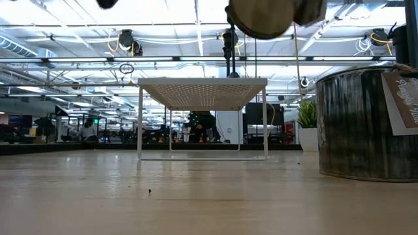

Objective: Pick & Place candle stick holders
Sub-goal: Put the top right silver scented candle on the shelf

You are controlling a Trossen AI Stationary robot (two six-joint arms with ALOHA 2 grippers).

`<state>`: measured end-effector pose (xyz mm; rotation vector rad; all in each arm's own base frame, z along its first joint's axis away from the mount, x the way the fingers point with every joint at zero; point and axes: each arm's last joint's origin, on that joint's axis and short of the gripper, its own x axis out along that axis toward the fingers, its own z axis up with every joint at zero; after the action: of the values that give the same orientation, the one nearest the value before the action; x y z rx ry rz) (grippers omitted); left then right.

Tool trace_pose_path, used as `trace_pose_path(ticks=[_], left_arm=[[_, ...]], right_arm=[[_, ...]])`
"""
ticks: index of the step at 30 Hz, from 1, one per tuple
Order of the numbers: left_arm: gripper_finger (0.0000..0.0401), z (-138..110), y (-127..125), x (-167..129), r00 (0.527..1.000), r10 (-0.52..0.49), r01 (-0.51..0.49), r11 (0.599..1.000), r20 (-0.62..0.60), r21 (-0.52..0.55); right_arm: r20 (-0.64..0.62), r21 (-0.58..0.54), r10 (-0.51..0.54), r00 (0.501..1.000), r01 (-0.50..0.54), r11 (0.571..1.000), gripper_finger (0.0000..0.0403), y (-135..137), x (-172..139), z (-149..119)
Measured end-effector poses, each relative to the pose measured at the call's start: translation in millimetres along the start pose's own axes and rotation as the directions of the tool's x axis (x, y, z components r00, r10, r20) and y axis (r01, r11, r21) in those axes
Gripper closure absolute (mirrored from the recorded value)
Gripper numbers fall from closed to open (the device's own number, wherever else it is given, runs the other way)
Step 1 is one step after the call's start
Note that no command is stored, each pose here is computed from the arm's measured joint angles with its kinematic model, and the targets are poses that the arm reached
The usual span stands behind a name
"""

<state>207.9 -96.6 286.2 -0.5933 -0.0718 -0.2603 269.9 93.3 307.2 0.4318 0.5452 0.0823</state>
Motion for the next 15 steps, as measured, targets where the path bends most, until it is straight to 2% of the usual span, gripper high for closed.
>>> trace_pose_path(ticks=[9,15], left_arm=[[0.0176,14,-22,9,0.972,0.091,-0.08,0.995,-0.216,0.06],[0.0176,16,-34,8,0.959,0.081,-0.051,0.992,-0.272,0.118]], right_arm=[[0.032,-0.075,-0.022,0.999,0.024,0.997,0.0061,33,36,37],[0.031,-0.091,-0.035,0.999,0.037,0.995,0.0061,54,60,55]])
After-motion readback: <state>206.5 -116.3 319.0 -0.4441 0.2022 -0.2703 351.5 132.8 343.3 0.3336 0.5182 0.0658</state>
